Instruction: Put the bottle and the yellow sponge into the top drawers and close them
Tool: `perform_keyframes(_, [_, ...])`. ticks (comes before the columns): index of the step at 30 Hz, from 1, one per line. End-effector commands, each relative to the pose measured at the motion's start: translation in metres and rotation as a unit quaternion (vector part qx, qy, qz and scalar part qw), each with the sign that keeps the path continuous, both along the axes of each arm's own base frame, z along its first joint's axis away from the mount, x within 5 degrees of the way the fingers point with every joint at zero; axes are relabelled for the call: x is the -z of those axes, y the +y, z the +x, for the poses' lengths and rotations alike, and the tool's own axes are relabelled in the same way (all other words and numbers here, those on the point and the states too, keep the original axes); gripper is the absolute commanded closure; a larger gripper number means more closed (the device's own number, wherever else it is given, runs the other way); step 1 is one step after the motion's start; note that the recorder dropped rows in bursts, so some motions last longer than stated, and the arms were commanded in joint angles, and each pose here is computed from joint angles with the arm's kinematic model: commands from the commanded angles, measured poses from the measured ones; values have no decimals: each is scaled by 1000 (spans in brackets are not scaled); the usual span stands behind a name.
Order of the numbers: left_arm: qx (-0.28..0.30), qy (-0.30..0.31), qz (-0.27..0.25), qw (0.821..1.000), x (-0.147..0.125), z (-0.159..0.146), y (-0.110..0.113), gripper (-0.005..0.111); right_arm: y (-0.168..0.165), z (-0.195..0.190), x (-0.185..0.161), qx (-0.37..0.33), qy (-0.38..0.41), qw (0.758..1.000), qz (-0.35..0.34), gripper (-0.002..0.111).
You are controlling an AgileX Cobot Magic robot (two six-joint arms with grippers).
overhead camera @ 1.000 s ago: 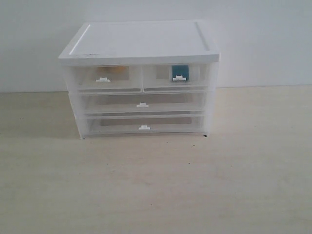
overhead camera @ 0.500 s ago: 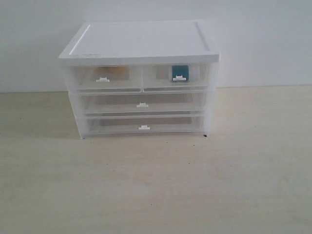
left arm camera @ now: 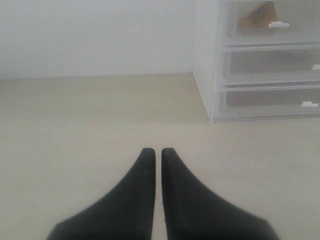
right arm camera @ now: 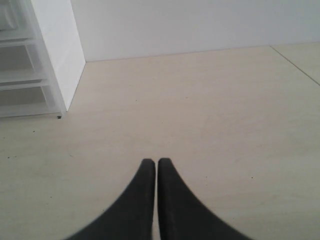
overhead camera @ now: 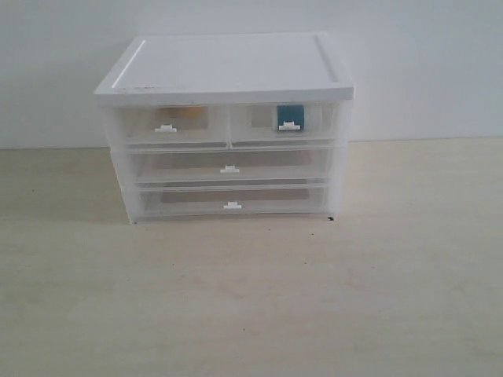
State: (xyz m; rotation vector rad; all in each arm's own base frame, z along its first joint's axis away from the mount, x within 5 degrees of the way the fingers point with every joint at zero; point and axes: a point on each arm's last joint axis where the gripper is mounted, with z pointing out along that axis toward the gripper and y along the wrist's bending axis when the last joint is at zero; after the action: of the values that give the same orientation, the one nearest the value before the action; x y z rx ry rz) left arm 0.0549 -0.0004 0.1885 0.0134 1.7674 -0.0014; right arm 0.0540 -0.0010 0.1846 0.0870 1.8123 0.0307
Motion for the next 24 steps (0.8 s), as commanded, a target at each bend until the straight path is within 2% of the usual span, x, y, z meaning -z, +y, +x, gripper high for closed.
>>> perform_keyframes(1, [-1,-1,1,1000,1,0,0,102,0,0,1,-1,-4,1000,-3,108])
perform_keyframes(24, [-1,-3,1,1000,0,0,0,102,0,0,1,-1,-4,1000,-3,108])
